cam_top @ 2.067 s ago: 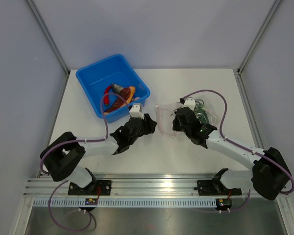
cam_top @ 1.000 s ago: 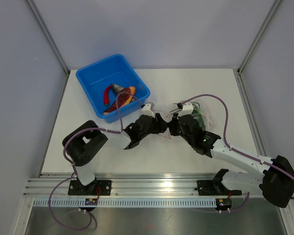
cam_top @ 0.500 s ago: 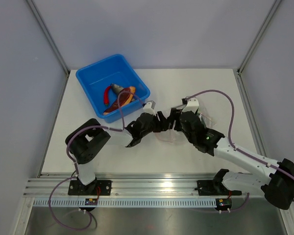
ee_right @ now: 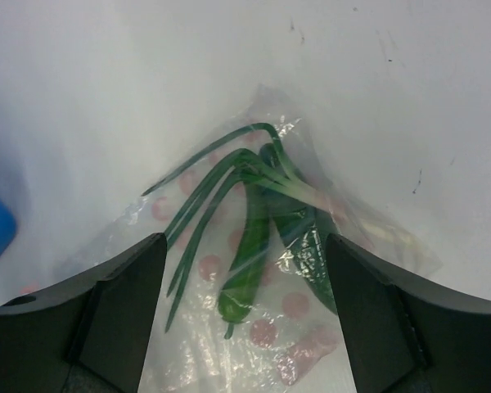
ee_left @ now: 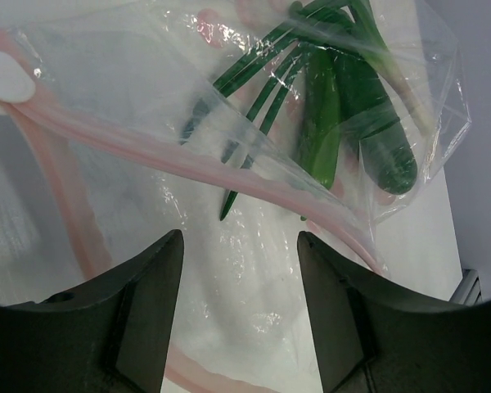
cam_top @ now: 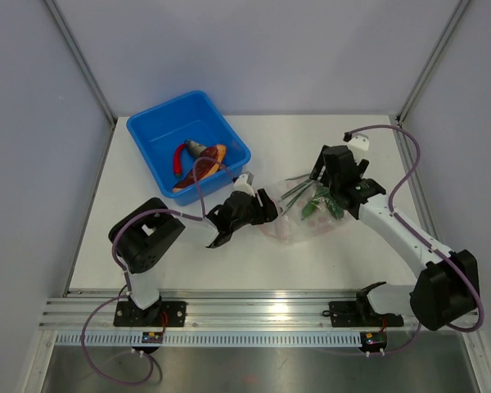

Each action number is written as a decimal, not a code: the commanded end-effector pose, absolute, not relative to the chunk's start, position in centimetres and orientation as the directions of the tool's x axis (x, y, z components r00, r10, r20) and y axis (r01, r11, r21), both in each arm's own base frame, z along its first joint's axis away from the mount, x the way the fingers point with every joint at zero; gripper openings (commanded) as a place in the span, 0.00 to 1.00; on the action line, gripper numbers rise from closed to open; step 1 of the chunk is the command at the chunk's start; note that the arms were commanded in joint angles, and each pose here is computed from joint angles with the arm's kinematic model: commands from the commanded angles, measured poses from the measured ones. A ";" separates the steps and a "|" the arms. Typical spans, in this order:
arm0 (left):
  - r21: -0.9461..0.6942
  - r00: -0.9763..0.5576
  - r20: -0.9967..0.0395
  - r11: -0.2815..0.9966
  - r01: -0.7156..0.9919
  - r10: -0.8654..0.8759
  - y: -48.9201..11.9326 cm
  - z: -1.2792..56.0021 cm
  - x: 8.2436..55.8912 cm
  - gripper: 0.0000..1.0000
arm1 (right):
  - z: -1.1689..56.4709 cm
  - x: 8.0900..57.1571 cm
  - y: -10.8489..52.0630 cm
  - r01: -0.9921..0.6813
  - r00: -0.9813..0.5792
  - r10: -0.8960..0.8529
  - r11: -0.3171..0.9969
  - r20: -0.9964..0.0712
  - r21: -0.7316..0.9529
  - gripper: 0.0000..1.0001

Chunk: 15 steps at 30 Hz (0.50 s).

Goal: Open the zip-top bag and remove the fake food
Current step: Adjust the zipper food storage bag at the center of the board.

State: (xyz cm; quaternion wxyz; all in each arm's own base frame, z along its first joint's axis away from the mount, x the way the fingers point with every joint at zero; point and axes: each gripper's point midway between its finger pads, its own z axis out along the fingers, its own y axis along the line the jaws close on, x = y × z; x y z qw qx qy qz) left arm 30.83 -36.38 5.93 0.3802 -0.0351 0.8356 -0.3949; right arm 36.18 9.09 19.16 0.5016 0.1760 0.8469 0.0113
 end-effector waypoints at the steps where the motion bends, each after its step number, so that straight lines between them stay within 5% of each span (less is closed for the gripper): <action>1: -0.714 -0.691 -0.612 0.644 0.274 -0.385 -36.5 8.0 31.2 0.61 | 18.9 37.3 6.8 0.378 -0.431 0.346 0.908 -0.834 0.181 0.86; 15: -0.696 -0.691 -0.626 0.659 0.285 -0.361 -35.5 7.8 31.0 0.62 | 12.7 38.1 3.1 0.479 -0.457 0.452 0.851 -0.766 0.216 0.77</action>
